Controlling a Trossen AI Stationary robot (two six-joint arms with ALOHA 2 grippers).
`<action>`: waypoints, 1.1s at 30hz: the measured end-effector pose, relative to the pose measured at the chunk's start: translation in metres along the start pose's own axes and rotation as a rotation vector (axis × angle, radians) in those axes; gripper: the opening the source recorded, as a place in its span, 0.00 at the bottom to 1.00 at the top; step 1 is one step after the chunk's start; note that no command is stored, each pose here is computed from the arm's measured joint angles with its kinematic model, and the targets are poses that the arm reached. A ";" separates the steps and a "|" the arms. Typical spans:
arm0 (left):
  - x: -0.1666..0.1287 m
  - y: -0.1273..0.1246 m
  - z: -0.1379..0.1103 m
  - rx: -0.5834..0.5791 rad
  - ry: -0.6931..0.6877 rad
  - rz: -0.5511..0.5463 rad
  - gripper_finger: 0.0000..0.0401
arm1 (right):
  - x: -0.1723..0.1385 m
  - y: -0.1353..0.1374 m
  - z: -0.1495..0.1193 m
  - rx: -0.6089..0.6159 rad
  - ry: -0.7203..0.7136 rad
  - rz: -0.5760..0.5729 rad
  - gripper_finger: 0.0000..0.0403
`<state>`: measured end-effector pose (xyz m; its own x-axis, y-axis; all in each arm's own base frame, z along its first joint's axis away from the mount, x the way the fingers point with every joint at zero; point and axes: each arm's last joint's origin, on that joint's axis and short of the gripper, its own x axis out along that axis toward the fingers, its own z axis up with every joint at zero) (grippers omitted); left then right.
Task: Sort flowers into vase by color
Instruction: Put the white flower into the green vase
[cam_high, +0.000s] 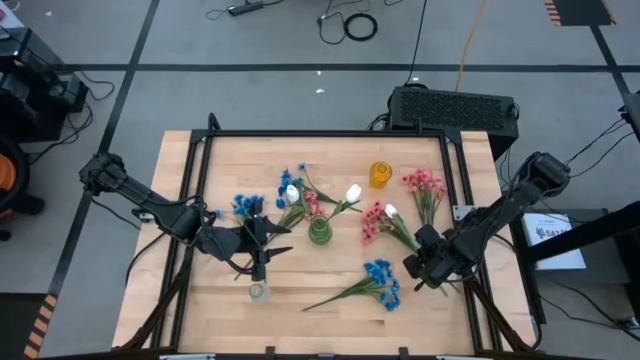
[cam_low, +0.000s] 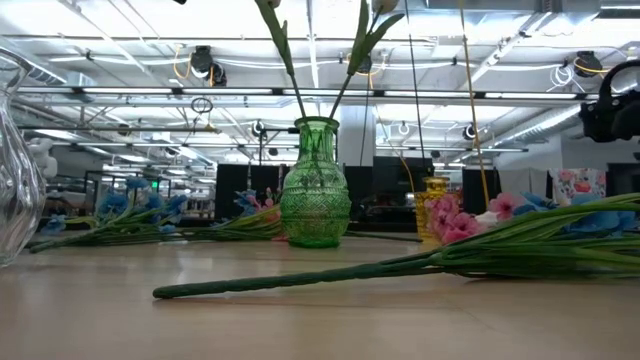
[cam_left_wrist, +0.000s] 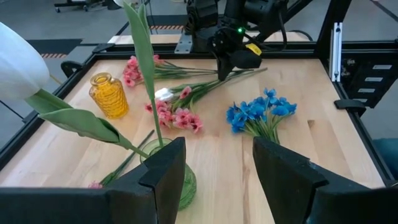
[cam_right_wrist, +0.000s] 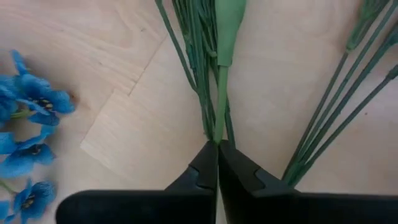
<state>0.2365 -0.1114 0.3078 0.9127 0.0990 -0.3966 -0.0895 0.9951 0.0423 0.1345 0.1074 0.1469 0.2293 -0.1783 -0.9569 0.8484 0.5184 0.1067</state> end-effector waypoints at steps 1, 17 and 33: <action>0.000 0.000 0.000 0.001 0.000 0.000 0.48 | -0.001 0.000 0.000 0.001 0.002 0.003 0.00; 0.000 0.000 0.000 0.000 -0.001 0.003 0.48 | -0.092 0.021 0.029 -0.197 -0.176 0.128 0.00; 0.000 -0.001 0.010 -0.056 -0.097 0.026 0.48 | -0.158 0.009 0.036 -0.443 -0.468 0.611 0.00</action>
<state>0.2402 -0.1120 0.3169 0.9439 0.1263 -0.3052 -0.1331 0.9911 -0.0015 0.1228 0.1097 0.3086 0.8356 -0.0376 -0.5481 0.2734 0.8938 0.3554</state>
